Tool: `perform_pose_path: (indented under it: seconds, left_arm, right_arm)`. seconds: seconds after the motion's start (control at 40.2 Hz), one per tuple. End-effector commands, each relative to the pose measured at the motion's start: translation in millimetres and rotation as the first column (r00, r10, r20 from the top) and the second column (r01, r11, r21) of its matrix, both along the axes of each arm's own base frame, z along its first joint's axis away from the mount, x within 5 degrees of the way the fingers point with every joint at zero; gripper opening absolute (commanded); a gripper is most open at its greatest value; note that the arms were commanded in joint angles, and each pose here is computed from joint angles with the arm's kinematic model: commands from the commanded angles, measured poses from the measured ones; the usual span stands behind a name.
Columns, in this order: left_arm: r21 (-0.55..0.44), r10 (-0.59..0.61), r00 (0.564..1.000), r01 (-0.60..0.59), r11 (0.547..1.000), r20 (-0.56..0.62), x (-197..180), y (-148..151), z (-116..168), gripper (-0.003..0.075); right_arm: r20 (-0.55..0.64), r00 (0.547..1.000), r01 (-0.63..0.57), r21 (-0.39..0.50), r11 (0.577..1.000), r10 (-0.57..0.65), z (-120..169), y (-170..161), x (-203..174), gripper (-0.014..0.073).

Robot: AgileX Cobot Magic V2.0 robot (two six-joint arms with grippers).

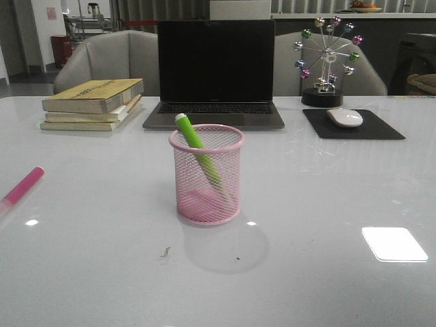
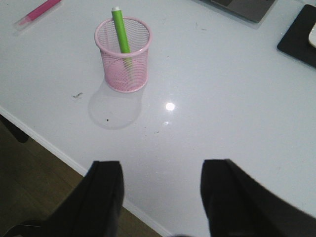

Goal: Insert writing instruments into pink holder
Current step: 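Lower the left gripper onto the pink marker and grasp it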

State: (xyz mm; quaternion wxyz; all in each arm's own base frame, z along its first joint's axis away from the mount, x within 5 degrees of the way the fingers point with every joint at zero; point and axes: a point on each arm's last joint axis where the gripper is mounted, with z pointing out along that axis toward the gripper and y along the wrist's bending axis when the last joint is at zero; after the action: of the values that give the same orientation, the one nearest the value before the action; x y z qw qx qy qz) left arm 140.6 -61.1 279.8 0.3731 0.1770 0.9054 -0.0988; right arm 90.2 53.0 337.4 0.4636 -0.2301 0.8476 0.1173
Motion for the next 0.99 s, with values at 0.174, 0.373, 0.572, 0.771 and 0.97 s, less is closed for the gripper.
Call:
perform_pose_path:
  seconds: [0.174, 0.373, 0.572, 0.771, 0.97]
  left_arm:
    - [0.055, 0.141, 0.979, -0.135, 0.989, -0.144, 79, 1, -3, 0.0603]
    - [0.085, 0.237, 0.947, -0.223, 0.971, -0.219, 141, 14, -16, 0.0603]
    - [0.113, 0.282, 0.918, -0.26, 0.959, -0.278, 191, 23, -34, 0.0603]
    - [0.137, 0.292, 0.897, -0.261, 0.956, -0.331, 228, 24, -49, 0.0603]
    - [0.148, 0.292, 0.891, -0.255, 0.956, -0.348, 254, 22, -63, 0.0603]
  right_arm:
    - [0.088, 0.996, -0.007, 0.041, 0.999, 0.003, 14, 1, 2, 0.0468]
    - [0.088, 0.996, -0.007, 0.041, 0.999, 0.003, 14, 1, 2, 0.0468]
    - [0.088, 0.996, -0.007, 0.041, 0.999, 0.003, 14, 1, 2, 0.0468]
    - [0.088, 0.996, -0.007, 0.041, 0.999, 0.003, 14, 1, 2, 0.0468]
    - [0.088, 0.996, -0.007, 0.041, 0.999, 0.003, 14, 1, 2, 0.0468]
